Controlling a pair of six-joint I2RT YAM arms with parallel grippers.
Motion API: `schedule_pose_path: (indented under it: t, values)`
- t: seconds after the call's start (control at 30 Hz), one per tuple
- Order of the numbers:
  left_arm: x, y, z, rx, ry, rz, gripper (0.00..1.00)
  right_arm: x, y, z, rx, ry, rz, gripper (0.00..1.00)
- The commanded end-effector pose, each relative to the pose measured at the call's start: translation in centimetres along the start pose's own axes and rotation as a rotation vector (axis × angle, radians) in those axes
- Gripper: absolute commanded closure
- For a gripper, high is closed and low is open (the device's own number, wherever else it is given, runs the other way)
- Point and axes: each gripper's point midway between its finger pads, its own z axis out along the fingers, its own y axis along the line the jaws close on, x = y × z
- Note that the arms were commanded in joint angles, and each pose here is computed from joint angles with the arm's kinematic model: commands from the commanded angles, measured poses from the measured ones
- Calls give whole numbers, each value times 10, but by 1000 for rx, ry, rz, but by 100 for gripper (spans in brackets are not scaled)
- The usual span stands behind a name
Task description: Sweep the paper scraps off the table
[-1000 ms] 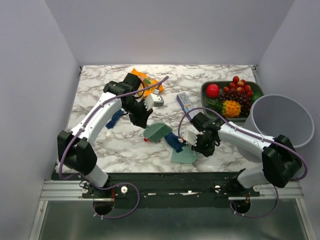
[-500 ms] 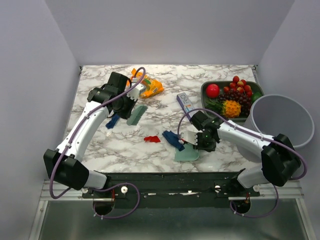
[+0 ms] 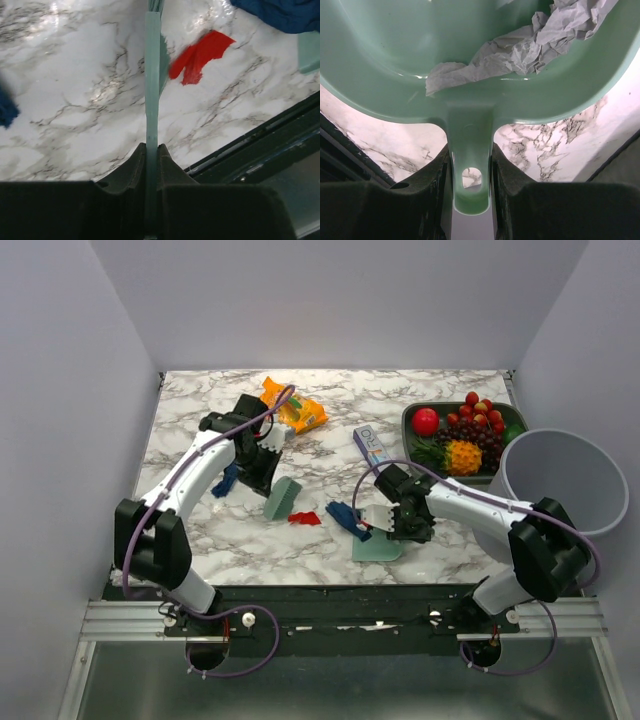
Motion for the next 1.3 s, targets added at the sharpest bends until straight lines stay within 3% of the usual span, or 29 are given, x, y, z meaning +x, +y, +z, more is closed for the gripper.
schedule_pose_path:
  t: [0.0, 0.17, 0.57, 0.87, 1.17, 1.27]
  values:
    - [-21, -36, 18, 208, 26, -58, 100, -5, -6, 0, 5, 29, -43, 99]
    - [-63, -55, 19, 345, -14, -75, 100, -20, -3, 5, -20, 17, -61, 99]
    - [-79, -105, 21, 518, 2, -66, 100, -97, -16, -7, -143, -157, 73, 99]
    - [-119, -56, -11, 252, -172, 10, 100, -122, -13, -21, -180, -280, 123, 99]
    - [-115, -19, -45, 85, -234, 50, 100, -94, 5, -12, -160, -243, 121, 99]
    - [-102, 2, -52, -14, -202, 71, 100, -87, 10, -14, -149, -238, 120, 99]
